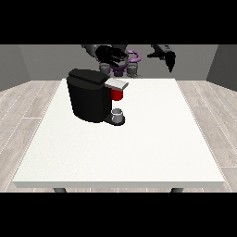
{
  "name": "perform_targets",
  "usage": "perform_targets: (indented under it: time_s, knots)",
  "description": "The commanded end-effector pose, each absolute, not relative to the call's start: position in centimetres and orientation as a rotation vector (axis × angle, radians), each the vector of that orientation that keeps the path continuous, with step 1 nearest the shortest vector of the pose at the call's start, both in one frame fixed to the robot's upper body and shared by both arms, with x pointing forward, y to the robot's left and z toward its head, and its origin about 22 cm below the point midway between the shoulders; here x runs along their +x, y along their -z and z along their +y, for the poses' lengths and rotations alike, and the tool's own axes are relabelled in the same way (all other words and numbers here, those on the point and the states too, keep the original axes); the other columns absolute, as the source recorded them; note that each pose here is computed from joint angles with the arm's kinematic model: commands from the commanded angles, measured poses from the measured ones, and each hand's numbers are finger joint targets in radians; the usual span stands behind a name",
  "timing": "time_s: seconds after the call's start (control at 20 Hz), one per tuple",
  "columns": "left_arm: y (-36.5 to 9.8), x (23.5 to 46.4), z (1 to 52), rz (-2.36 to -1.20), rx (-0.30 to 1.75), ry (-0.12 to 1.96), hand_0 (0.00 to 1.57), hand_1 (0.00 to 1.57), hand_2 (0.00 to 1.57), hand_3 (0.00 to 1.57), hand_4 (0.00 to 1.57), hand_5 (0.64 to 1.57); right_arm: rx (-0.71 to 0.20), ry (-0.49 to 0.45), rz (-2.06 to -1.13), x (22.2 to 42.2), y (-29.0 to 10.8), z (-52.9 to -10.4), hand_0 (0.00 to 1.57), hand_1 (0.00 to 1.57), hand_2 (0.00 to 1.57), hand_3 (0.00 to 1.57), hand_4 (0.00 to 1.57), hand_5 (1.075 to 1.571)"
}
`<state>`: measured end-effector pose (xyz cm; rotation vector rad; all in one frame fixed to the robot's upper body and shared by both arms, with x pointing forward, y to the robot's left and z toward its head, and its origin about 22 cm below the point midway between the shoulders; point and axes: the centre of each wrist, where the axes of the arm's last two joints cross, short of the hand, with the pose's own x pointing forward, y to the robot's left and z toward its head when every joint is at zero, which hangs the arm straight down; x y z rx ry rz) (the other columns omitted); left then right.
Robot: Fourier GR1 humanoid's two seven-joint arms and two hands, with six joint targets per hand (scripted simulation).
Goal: Insert the coffee pod into the coffee machine and close the lid
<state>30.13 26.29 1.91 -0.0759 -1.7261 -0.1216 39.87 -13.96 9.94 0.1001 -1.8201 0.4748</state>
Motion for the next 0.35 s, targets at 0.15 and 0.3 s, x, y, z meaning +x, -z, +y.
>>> perform_targets:
  time_s: [0.15, 0.3]
  knots:
    - [0.7, 29.1, 26.4, -1.688, -0.029, 0.041, 0.00, 0.00, 0.00, 0.00, 0.19, 1.571, 0.330, -0.356, -1.766, 35.0, -3.9, -13.4, 0.00, 0.00, 0.00, 0.00, 0.29, 1.571]
    - [3.0, 27.5, 25.6, -1.601, -0.018, 0.039, 0.00, 0.00, 0.00, 0.00, 0.19, 1.571, 0.291, -0.274, -1.657, 32.1, -1.1, -13.3, 0.00, 0.00, 0.00, 0.00, 0.16, 1.571]
